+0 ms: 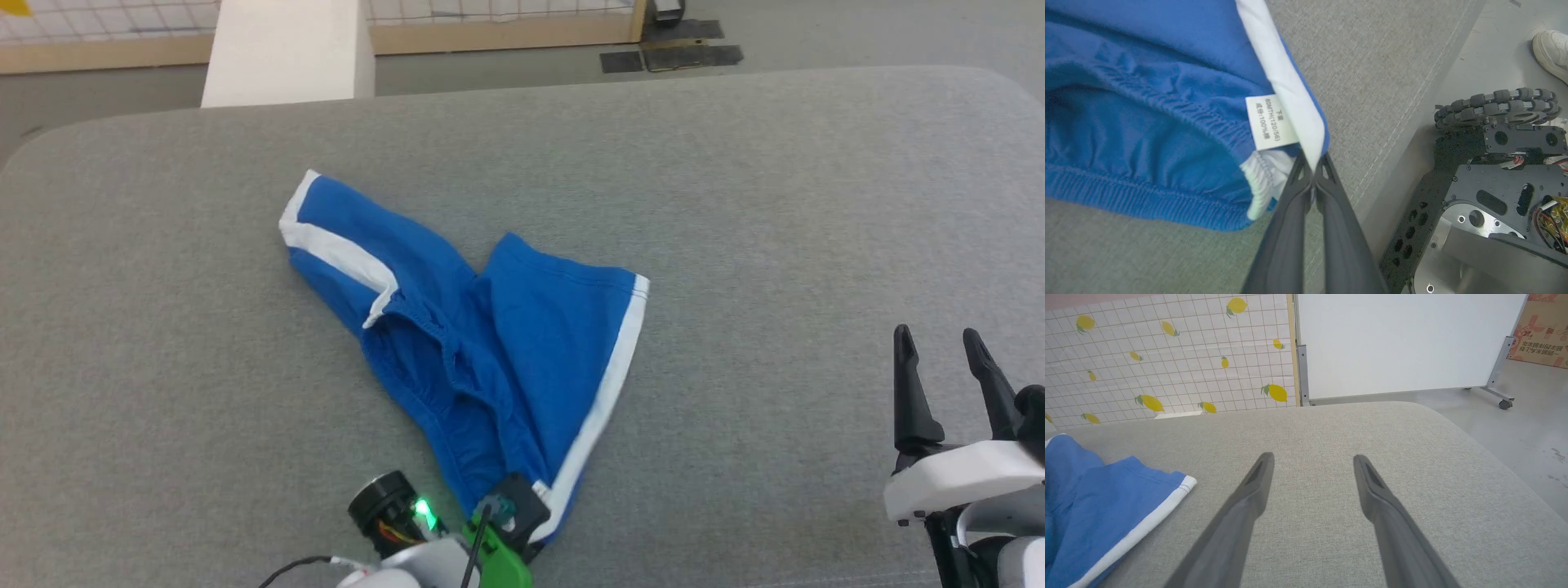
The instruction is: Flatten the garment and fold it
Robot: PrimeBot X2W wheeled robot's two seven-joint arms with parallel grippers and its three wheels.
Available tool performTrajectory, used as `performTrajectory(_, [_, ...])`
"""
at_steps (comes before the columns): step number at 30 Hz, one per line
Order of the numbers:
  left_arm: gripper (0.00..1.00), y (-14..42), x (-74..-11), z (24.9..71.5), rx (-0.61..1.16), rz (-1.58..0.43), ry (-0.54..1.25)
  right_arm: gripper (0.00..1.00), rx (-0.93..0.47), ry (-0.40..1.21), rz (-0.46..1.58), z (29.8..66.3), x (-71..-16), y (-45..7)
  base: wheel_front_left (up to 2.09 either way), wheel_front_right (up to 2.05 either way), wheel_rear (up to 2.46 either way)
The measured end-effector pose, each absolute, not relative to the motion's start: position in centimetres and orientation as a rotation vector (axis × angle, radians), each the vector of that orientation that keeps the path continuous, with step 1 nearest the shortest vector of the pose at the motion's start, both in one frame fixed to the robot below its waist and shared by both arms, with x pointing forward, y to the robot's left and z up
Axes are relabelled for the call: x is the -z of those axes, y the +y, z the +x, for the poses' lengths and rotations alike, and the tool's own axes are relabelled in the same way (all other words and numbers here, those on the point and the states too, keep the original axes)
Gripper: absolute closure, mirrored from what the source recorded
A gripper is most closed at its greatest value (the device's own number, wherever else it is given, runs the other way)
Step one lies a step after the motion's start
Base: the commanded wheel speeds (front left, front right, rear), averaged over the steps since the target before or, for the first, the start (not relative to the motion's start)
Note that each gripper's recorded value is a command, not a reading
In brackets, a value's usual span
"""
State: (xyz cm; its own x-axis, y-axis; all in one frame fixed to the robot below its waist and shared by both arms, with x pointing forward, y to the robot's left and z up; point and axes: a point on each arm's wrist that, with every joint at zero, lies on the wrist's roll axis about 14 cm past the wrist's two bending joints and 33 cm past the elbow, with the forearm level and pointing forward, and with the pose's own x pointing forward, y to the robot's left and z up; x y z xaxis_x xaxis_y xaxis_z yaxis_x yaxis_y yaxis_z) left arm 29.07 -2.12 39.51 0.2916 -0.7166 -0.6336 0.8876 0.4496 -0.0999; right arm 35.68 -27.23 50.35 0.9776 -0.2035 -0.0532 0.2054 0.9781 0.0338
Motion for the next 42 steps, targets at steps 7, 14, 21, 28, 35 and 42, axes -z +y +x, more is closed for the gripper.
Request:
performTrajectory(7, [0.0,0.5,-39.0,30.4,0.959,0.298,0.66,0.0,0.151,0.077,0.028,37.0,-49.8,-25.5,0.0,0.0,0.0])
performTrajectory(14, [0.0,1.6,-42.7,32.9,0.84,0.229,0.517,0.0,0.106,0.067,0.026,37.7,-50.5,-24.1,0.0,0.0,0.0])
performTrajectory(21, [0.0,4.6,-50.1,36.5,0.638,0.09,0.272,0.0,0.061,0.072,0.026,37.9,-50.8,-22.6,0.0,0.0,0.0])
performTrajectory(28, [0.0,13.5,-57.2,39.8,0.266,0.008,-0.06,0.0,-0.038,0.16,0.011,38.5,-49.8,-19.6,0.0,0.0,0.0])
performTrajectory(35, [0.0,18.4,-54.6,37.4,0.09,0.026,-0.096,0.0,-0.171,0.307,-0.072,39.3,-47.5,-17.2,0.0,0.0,0.0])
performTrajectory(42, [0.0,18.9,-53.3,36.6,0.045,0.064,-0.085,0.0,-0.287,0.497,-0.175,42.9,-45.7,-16.2,0.0,0.0,0.0])
